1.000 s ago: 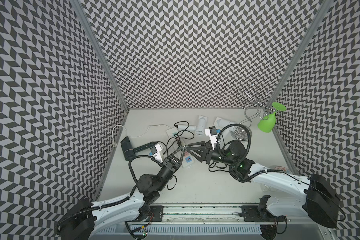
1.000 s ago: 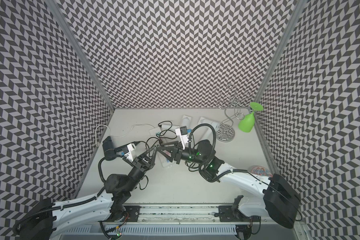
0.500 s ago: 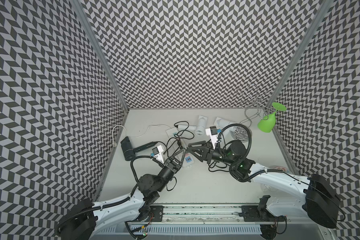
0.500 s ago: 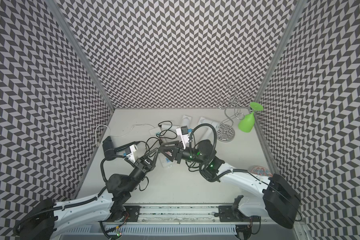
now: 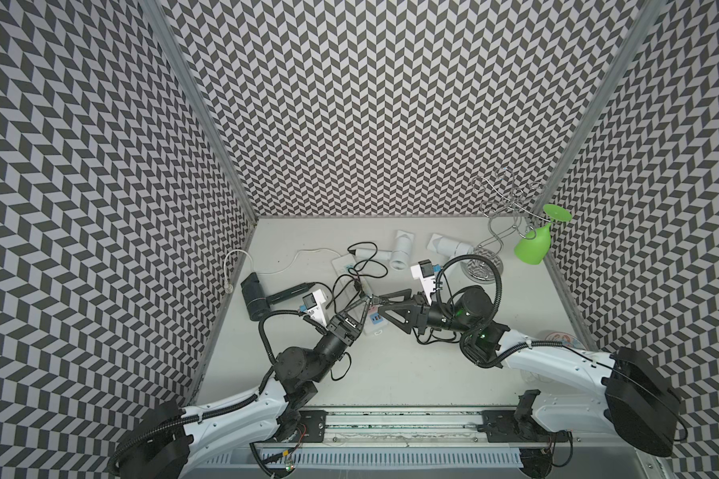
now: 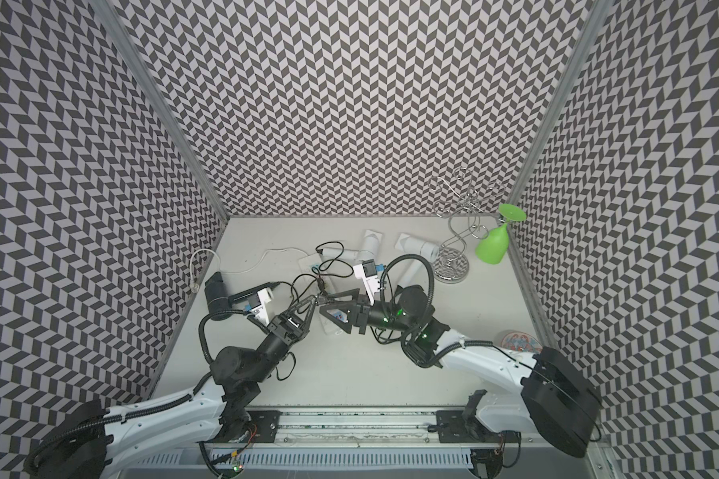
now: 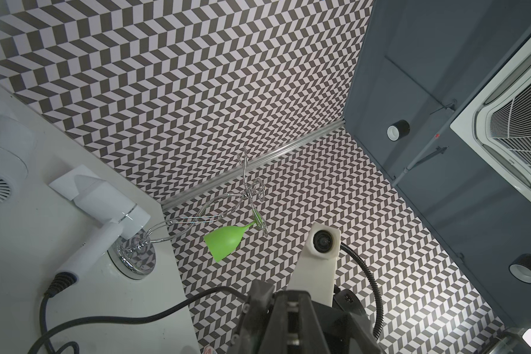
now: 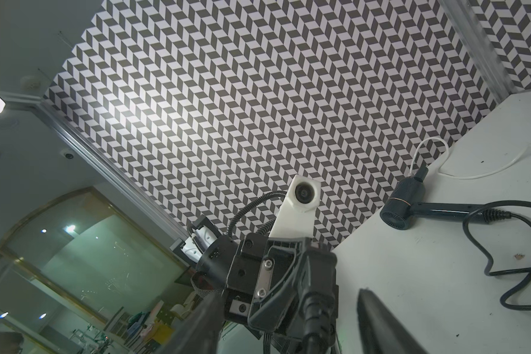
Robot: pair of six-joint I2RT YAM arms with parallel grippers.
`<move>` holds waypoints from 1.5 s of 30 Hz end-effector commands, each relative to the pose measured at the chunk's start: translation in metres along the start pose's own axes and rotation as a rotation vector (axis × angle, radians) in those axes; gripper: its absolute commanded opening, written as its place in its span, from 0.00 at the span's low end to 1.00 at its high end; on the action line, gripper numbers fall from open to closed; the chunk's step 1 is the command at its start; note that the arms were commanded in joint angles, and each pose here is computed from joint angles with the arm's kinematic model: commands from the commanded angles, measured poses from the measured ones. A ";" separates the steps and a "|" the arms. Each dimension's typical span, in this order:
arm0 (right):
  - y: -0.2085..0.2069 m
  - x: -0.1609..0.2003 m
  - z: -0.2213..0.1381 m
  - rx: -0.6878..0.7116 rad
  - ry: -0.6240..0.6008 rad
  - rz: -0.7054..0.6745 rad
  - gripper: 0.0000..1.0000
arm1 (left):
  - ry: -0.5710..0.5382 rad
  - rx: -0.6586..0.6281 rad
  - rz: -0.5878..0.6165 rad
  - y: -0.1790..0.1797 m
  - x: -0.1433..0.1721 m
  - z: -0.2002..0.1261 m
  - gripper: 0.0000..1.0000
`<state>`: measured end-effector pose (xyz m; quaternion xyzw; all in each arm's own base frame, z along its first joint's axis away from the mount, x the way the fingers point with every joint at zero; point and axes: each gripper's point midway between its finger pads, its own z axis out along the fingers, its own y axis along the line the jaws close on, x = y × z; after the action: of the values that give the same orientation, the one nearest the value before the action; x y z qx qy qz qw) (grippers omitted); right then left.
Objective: Charge the blow dryers
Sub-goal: Pick up the plug from the center of the board.
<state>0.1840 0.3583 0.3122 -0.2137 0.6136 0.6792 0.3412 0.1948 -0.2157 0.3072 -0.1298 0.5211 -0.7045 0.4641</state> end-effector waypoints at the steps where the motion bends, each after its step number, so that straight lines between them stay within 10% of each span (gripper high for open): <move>1: 0.014 -0.008 -0.003 -0.049 -0.021 -0.020 0.06 | -0.004 0.011 0.012 -0.002 -0.001 0.000 0.08; 7: 0.017 -0.007 0.001 -0.080 -0.003 -0.016 0.20 | 0.011 0.005 0.008 0.001 0.002 0.002 0.08; 18: 0.021 -0.016 -0.003 -0.089 -0.054 -0.016 0.00 | 0.011 0.002 0.002 0.003 0.002 -0.001 0.09; 20: 0.018 -0.019 -0.006 -0.065 -0.065 -0.025 0.00 | 0.008 -0.016 0.006 0.006 0.002 -0.001 0.16; 24: 0.000 -0.023 -0.013 0.039 -0.080 -0.062 0.00 | -0.001 -0.130 0.012 0.024 -0.001 -0.004 0.76; 26: -0.011 -0.025 -0.017 0.111 -0.083 -0.093 0.00 | -0.003 -0.182 0.025 0.031 -0.003 -0.005 0.90; 45: -0.105 -0.024 -0.075 0.857 0.208 -0.362 0.00 | 0.131 -0.543 0.421 0.070 -0.066 -0.017 0.99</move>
<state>0.2587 0.3107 0.2525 -0.2262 0.8021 0.3510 0.4269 0.2570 -0.1553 0.2720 -0.1399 0.6929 -0.4752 0.5239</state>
